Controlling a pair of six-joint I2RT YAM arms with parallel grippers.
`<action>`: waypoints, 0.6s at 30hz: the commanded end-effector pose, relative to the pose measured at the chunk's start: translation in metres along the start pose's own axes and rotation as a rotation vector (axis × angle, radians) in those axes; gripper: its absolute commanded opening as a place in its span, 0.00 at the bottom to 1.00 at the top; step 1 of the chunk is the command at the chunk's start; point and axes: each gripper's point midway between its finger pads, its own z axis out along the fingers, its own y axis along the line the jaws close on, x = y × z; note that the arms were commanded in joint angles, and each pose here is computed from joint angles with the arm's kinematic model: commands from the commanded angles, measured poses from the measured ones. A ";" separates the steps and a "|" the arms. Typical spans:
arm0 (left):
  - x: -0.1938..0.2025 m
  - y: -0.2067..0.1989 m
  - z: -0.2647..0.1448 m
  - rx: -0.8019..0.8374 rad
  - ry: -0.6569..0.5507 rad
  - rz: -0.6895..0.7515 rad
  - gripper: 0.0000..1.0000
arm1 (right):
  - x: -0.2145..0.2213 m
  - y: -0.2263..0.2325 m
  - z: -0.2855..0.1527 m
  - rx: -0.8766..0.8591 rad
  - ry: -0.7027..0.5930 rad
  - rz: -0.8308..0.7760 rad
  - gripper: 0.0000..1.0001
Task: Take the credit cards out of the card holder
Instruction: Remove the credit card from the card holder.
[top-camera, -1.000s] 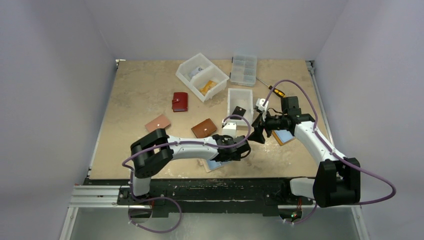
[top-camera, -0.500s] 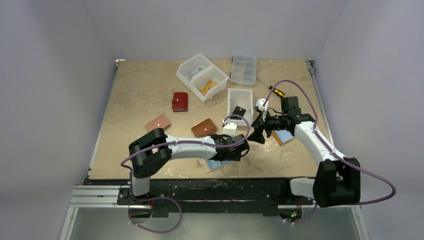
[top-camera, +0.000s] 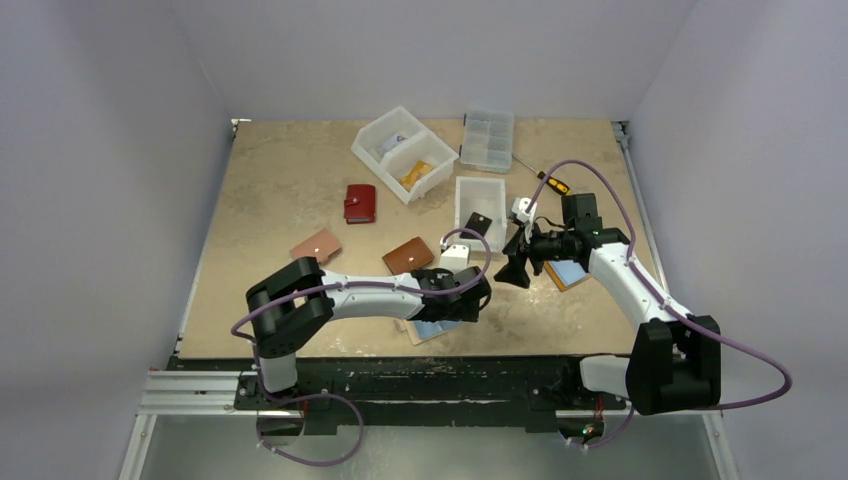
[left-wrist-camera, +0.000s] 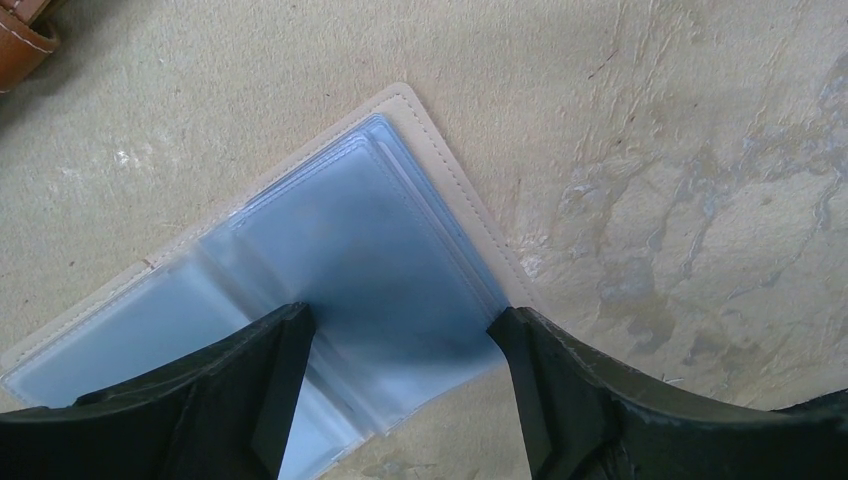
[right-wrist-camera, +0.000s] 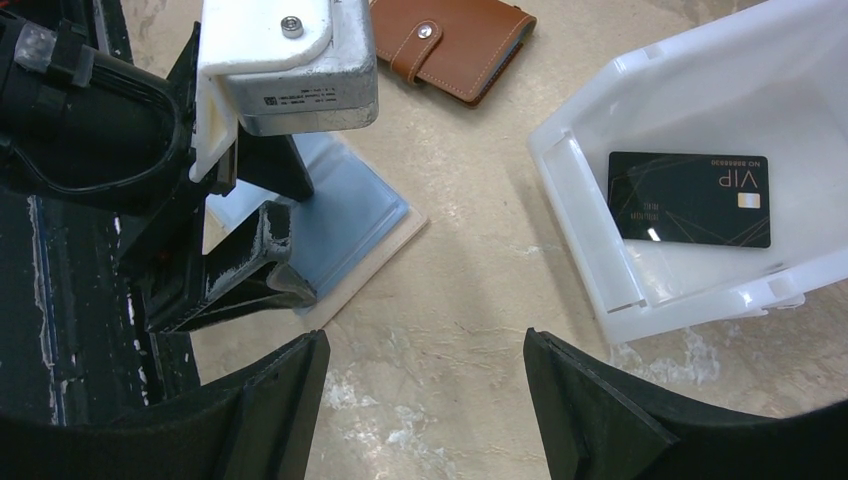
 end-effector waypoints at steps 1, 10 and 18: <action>0.013 -0.005 0.001 0.053 0.059 0.001 0.75 | -0.005 0.004 -0.001 -0.014 -0.032 -0.016 0.80; 0.017 0.009 0.006 -0.015 0.080 -0.005 0.66 | -0.005 0.004 -0.001 -0.014 -0.032 -0.017 0.80; 0.018 0.010 0.008 -0.027 0.088 0.000 0.49 | -0.005 0.004 -0.001 -0.015 -0.033 -0.016 0.80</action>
